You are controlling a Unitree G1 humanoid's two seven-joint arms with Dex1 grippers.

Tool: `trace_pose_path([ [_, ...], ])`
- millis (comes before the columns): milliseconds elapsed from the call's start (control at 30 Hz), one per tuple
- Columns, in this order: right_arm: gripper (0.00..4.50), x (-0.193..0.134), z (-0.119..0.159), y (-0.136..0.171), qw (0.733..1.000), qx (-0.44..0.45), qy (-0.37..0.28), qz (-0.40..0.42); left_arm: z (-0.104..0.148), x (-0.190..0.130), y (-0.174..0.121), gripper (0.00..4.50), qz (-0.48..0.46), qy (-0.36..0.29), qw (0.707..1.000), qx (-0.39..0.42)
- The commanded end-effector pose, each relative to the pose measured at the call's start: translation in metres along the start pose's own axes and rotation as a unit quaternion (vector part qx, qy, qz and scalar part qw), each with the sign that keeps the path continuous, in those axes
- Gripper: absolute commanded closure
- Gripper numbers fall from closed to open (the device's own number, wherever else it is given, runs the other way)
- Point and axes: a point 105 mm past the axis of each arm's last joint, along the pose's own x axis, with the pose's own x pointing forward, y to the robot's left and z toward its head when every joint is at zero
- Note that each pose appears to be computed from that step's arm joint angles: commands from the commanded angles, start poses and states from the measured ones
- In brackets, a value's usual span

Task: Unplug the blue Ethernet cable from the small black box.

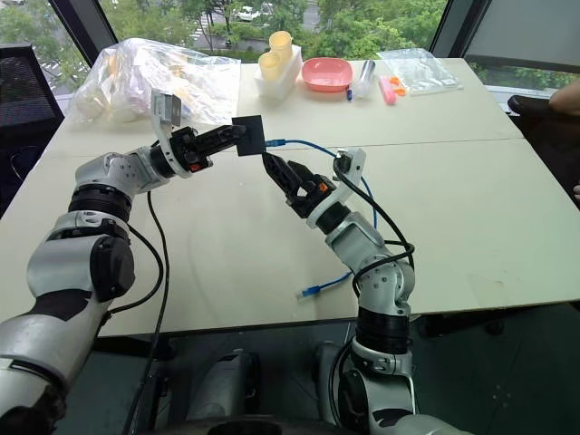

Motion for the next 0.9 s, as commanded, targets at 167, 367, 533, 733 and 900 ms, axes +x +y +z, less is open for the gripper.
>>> trace_pose_path([
  [167, 0.35, 0.008, 0.014, 0.005, 0.996, 0.064, -0.054, 0.037, 0.015, 0.008, -0.024, 4.01, -0.046, -0.005, 0.998, 0.029],
  [367, 0.35, 0.01, 0.012, 0.012, 0.996, 0.055, -0.05, 0.055, 0.01, 0.014, -0.028, 4.01, -0.054, 0.002, 0.998, 0.034],
  [533, 0.35, 0.01, 0.011, 0.02, 0.995, 0.052, -0.049, 0.071, 0.005, 0.016, -0.03, 4.01, -0.06, 0.01, 0.998, 0.035],
  [733, 0.35, 0.01, 0.01, 0.021, 0.995, 0.052, -0.051, 0.073, 0.006, 0.016, -0.031, 4.01, -0.063, 0.006, 0.997, 0.034],
  [900, 2.05, 0.009, 0.014, 0.022, 0.993, 0.062, -0.062, 0.08, 0.007, 0.016, -0.03, 4.01, -0.063, 0.002, 0.997, 0.031],
])
